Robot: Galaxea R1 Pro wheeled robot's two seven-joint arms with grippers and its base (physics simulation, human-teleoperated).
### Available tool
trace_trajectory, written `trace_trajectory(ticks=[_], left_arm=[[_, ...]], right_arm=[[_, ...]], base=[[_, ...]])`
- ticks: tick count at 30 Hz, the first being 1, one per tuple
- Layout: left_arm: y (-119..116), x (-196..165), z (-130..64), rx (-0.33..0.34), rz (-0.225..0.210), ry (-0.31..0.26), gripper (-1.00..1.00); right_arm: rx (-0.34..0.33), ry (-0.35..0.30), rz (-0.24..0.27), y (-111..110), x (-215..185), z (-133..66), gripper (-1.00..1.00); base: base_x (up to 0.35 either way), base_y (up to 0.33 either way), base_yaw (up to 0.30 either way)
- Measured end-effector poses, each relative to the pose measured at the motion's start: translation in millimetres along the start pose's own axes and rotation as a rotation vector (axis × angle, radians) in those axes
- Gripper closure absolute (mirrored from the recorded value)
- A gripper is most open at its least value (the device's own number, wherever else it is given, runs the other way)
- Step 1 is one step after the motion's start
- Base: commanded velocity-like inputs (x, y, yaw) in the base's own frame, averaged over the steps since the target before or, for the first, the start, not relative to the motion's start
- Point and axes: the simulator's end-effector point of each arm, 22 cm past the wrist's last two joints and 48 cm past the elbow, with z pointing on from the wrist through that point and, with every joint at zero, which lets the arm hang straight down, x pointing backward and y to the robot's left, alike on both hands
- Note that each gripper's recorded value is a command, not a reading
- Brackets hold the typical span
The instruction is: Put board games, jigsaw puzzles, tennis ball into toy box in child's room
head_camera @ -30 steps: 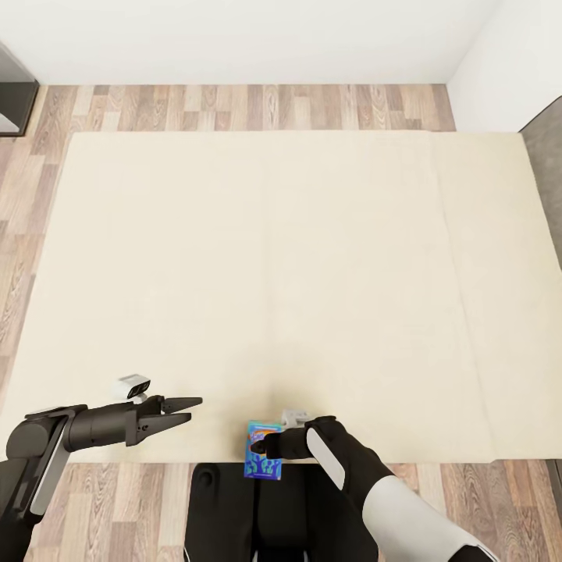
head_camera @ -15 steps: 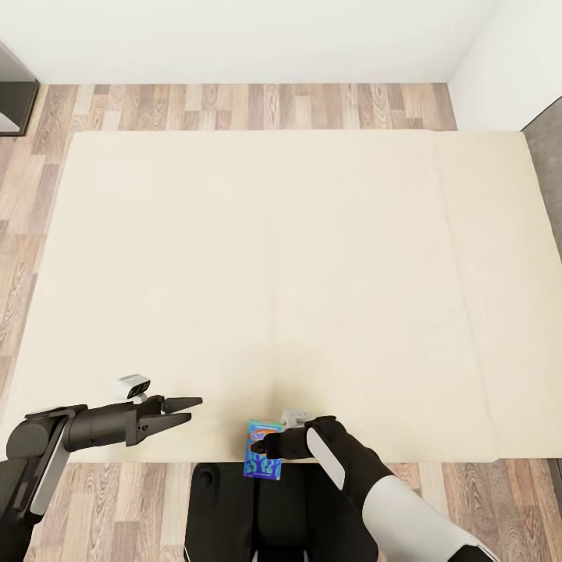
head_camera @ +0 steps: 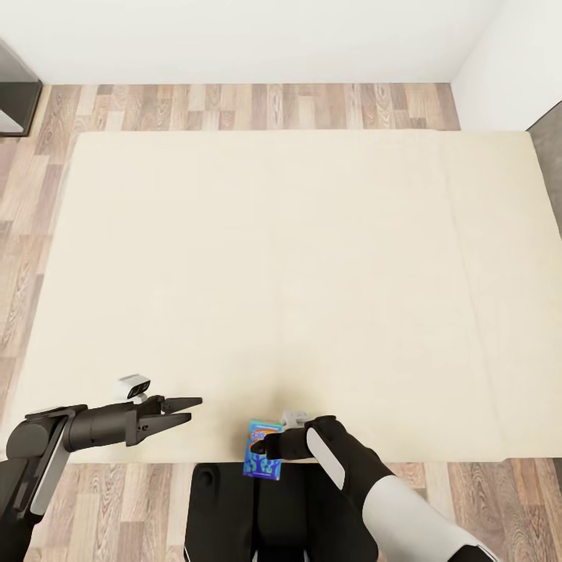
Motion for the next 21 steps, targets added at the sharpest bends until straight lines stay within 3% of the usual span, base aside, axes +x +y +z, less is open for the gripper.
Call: trace_trajectory(ticks=[21], left_arm=[[0.0, -0.1, 0.0, 0.0, 0.0, 0.0, -1.0]], right_arm=[[0.0, -0.002, 0.001, 0.0, -0.3, 0.0, -1.0]], base=[[0.0, 0.054, 0.0]])
